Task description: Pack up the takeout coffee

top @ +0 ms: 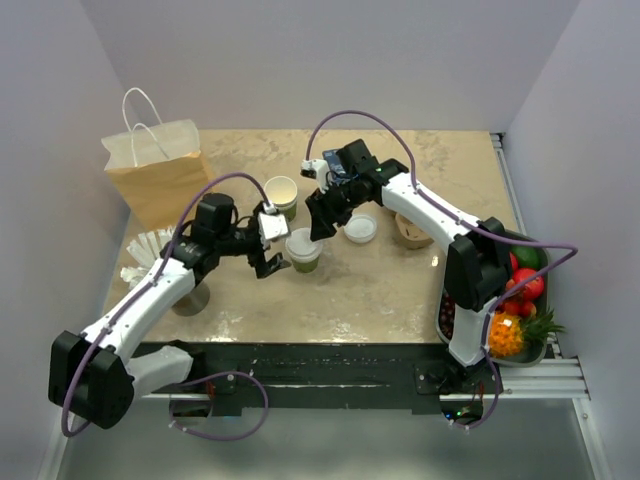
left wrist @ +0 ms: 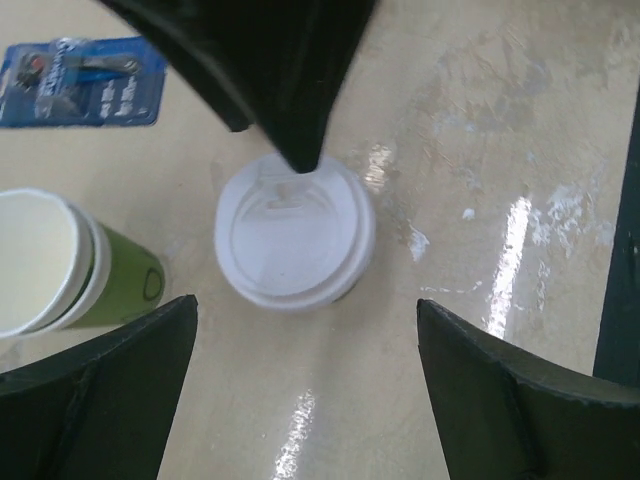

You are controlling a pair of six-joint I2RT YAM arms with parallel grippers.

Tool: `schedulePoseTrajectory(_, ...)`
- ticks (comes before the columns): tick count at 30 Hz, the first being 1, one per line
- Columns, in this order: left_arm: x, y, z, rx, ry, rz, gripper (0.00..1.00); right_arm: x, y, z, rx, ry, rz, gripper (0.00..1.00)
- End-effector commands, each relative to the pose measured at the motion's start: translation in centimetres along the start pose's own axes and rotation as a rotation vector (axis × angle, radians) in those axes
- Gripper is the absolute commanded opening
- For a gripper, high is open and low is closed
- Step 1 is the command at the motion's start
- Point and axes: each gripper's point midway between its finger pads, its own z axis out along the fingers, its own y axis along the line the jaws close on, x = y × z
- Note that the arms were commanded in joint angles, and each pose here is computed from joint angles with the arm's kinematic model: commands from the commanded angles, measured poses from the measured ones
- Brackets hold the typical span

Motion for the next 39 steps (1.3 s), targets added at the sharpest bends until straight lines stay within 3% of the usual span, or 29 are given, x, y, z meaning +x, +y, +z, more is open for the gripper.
schedulePoseTrajectory(1,-2.6,4.3,-1.6,-0.166,-0.072,-0.313,0.96,-1.5,0.4,-1.1,-0.01,-0.053,-0.014,0.66)
schedulePoseTrajectory(2,-3.4,5.0,-1.8,-0.186,-0.09,-0.415,0.96,-1.6,0.4,-1.2,-0.016,-0.062,0.001,0.66)
schedulePoseTrajectory(5,-3.1,6.1,-1.1,-0.19,-0.089,-0.626,0.97,-2.1,0.4,-1.6,-0.037,-0.086,0.031,0.87)
schedulePoseTrajectory(8,-1.9,6.0,0.1,-0.172,-0.087,-0.763,0.97,-2.1,0.3,-1.5,-0.042,-0.074,0.012,0.87)
schedulePoseTrajectory(20,1.1,6.6,1.8,-0.166,-0.046,-0.898,0.96,-1.5,-0.4,0.1,-0.058,-0.063,0.111,0.85)
schedulePoseTrajectory(27,2.7,6.9,3.1,-0.142,-0.022,-0.931,0.9,-0.8,-0.8,0.7,-0.045,-0.035,0.142,0.81)
schedulePoseTrajectory(39,4.1,5.5,4.0,-0.062,0.018,-0.944,0.88,1.3,-1.4,1.2,-0.025,0.037,0.159,0.79)
